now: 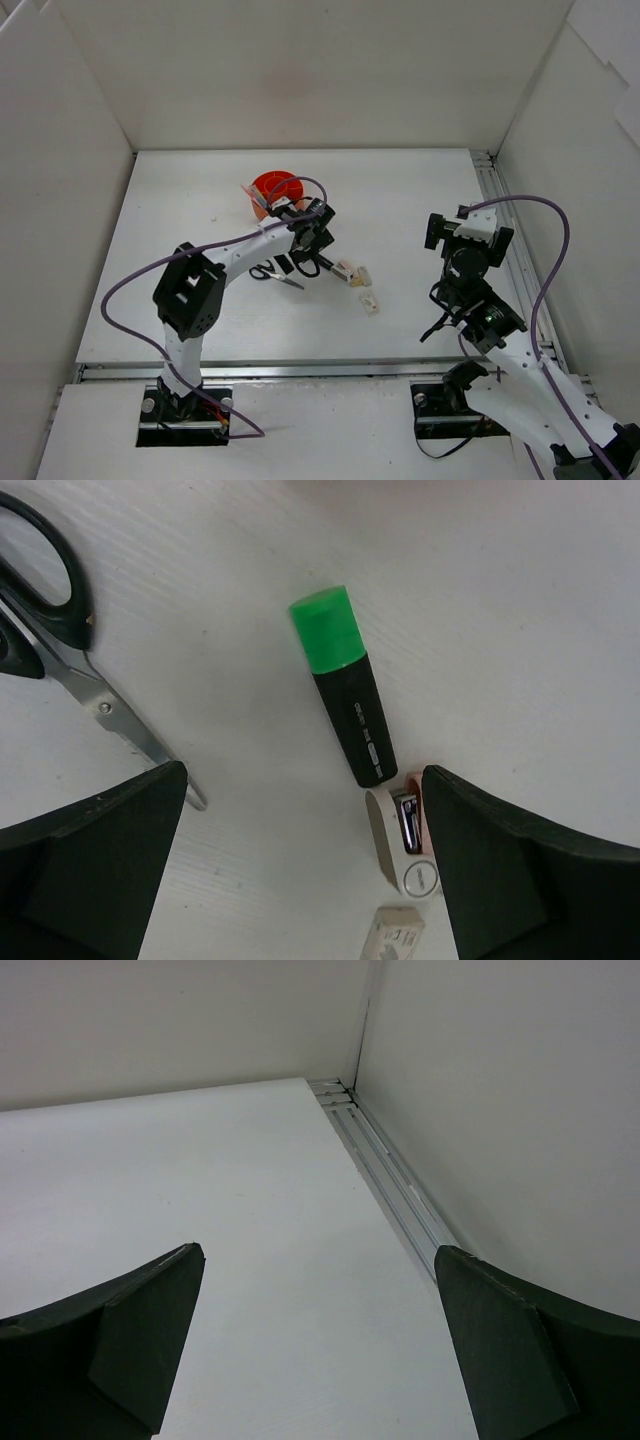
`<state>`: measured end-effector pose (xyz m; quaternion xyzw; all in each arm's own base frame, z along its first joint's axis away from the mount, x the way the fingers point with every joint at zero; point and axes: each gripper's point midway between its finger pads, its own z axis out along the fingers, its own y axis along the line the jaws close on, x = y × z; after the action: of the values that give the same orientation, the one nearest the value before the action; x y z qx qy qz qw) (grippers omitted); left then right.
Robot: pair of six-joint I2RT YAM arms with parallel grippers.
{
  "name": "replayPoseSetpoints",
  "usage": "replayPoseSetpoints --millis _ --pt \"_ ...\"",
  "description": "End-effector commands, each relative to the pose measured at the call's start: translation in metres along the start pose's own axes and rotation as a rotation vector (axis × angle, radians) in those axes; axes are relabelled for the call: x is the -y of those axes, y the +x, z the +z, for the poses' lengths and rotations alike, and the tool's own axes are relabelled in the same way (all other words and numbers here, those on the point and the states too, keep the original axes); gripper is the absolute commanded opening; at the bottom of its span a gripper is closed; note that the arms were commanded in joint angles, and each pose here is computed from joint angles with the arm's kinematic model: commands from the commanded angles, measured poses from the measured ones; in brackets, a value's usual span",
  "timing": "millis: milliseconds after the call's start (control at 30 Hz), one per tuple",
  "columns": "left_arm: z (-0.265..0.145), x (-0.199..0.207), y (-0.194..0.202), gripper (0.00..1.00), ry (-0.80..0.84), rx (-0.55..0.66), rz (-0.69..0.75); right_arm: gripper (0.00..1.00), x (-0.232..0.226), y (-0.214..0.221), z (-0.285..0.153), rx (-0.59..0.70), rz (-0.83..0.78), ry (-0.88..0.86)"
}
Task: Sort the stationery into containers
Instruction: Pick up the pen from the center of the board.
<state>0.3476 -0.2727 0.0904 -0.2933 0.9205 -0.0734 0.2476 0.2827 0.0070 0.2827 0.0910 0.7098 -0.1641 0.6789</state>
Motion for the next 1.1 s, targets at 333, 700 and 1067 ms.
replayPoseSetpoints --millis 333,700,1067 --pt "0.032 0.029 -0.024 0.91 -0.109 0.097 -0.216 0.98 0.013 -0.006 0.002 0.026 0.055 0.065" --pt "0.060 0.021 -0.021 0.52 -0.155 0.113 -0.208 0.98 0.010 -0.002 0.005 0.016 0.041 0.063" --pt "0.071 0.018 -0.014 0.17 -0.181 0.094 -0.168 0.98 0.012 0.000 0.006 0.016 0.039 0.078"
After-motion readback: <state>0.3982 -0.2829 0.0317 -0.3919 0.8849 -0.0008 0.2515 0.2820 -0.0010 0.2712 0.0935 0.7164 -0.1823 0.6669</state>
